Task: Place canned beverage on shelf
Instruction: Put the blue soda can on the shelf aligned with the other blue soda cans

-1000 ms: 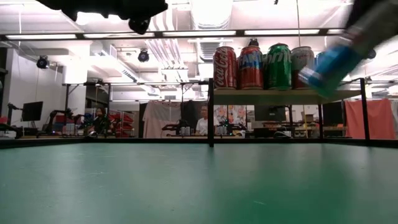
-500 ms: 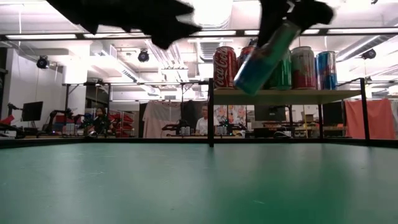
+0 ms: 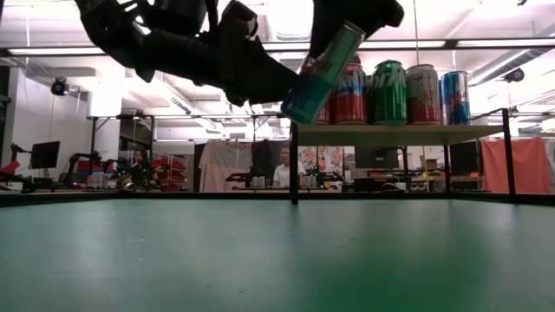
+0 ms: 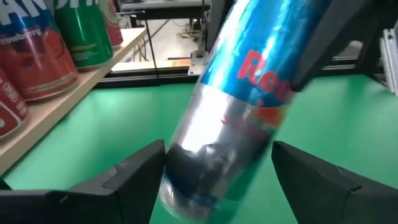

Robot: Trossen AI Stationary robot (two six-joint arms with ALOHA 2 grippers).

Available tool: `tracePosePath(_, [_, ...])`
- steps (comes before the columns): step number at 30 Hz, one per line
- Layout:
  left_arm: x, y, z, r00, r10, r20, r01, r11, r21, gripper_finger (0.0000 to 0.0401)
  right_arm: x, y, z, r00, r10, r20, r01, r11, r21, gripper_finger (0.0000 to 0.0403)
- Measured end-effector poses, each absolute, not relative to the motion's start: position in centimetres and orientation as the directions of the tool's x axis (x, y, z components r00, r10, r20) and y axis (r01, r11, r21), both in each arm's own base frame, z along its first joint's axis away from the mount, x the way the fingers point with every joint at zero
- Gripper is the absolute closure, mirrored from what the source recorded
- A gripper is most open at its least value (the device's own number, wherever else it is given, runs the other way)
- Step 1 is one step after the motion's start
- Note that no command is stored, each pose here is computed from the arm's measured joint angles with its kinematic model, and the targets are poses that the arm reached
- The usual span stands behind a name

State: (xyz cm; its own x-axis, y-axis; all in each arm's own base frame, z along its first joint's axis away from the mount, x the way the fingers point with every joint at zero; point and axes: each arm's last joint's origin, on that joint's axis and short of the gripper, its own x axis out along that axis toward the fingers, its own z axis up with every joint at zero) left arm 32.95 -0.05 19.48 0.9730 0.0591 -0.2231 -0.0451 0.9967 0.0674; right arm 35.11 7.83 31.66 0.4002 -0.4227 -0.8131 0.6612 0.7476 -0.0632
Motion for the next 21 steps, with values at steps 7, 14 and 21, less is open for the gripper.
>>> tracePosePath(7, [33.2, -0.1, 19.0, 0.973, 0.059, -0.222, -0.034, 0.993, 0.112, 0.0122, 36.3, 7.5, 31.9, 0.395, -0.417, -0.819, 0.630, 0.771, -0.089, 0.0182])
tracePosePath(14, [33.2, -0.1, 18.9, 0.974, 0.030, -0.223, -0.006, 0.994, 0.107, 0.0122, 37.1, 6.8, 31.4, 0.386, -0.426, -0.819, 0.628, 0.771, -0.105, 0.0182])
tracePosePath(21, [33.4, 0.0, 18.8, 0.978, 0.039, -0.207, -0.019, 0.995, 0.099, 0.0102, 37.5, 6.5, 31.5, 0.403, -0.436, -0.805, 0.629, 0.770, -0.102, 0.0182])
